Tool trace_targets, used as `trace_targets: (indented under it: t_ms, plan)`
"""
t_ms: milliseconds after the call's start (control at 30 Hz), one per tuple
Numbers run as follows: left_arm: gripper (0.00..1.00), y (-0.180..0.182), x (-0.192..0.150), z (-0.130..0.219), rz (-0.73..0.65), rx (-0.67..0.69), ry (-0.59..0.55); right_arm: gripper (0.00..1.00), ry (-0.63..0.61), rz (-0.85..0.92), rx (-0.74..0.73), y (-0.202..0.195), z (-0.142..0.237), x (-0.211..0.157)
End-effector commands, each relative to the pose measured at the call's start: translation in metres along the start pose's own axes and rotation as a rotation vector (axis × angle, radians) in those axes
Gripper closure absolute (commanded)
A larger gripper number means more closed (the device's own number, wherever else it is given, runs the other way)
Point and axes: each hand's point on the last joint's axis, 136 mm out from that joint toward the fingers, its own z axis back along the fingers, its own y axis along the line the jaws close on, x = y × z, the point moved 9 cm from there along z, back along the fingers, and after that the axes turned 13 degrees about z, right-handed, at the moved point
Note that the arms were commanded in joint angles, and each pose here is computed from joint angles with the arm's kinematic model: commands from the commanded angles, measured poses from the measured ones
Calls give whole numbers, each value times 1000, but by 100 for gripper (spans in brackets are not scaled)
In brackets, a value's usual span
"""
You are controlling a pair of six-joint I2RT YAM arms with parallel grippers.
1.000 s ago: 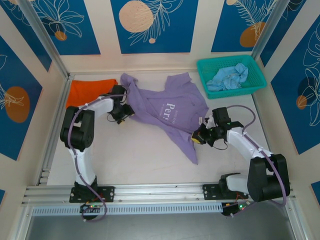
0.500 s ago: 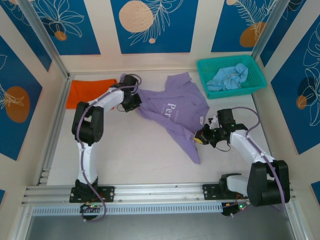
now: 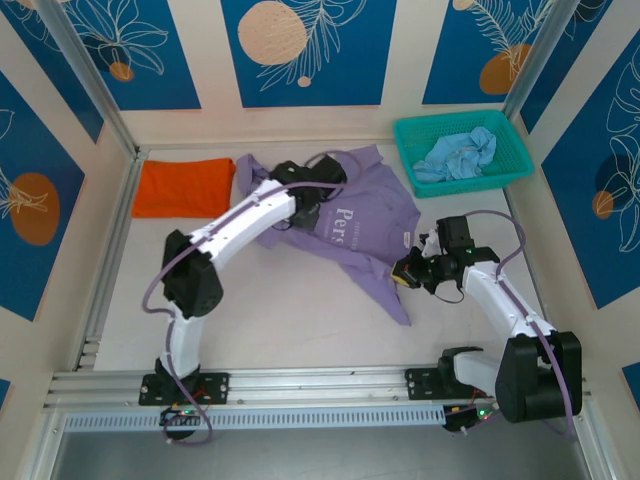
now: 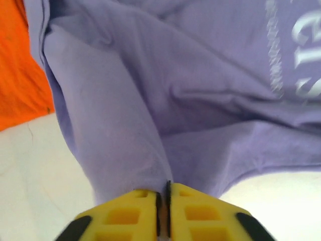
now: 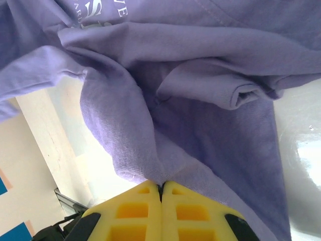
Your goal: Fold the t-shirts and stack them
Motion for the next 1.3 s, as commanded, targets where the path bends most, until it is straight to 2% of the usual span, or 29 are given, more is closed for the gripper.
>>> trace_targets:
  t_ms: [0, 67, 133, 167, 300, 500, 533, 567, 600, 667, 767, 867, 933, 1033, 1133, 1267]
  plan:
    - [69, -14, -27, -44, -137, 169, 130, 100, 4, 37, -11, 7, 6, 2]
    - [59, -16, -37, -53, -120, 170, 138, 100, 6, 43, -23, 7, 7, 2]
    - [40, -12, -44, -54, -70, 135, 117, 100, 4, 49, -33, 6, 8, 1]
    - [36, -7, -46, -53, -29, 103, 106, 100, 3, 49, -36, 6, 8, 0]
    - [28, 26, -48, -33, 199, -42, 50, 100, -8, 46, -42, 6, 9, 2]
    - [29, 99, -69, -27, 707, -383, 54, 100, -15, 53, -34, 9, 8, 3]
    - [31, 106, -74, -28, 767, -429, 58, 100, -15, 54, -35, 9, 8, 3]
    - [38, 110, -81, -31, 823, -471, 70, 100, -14, 56, -37, 9, 7, 3]
    - [43, 110, -87, -34, 865, -511, 87, 100, -13, 58, -38, 10, 7, 3]
    - [45, 102, -98, -42, 935, -584, 146, 100, -13, 62, -38, 11, 7, 4]
    - [48, 81, -119, -69, 1116, -739, 273, 100, -15, 65, -38, 13, 6, 5]
    - [57, 76, -133, -88, 1261, -747, 313, 100, -12, 65, -34, 15, 5, 7]
    - [59, 79, -139, -95, 1313, -709, 286, 100, -9, 70, -34, 16, 4, 7]
    - [59, 78, -137, -102, 1362, -726, 245, 100, -8, 73, -36, 17, 4, 7]
    - [54, 69, -127, -108, 1357, -792, 257, 100, -6, 73, -37, 17, 3, 6]
    - [54, 58, -119, -119, 1336, -807, 304, 100, -6, 74, -40, 16, 3, 5]
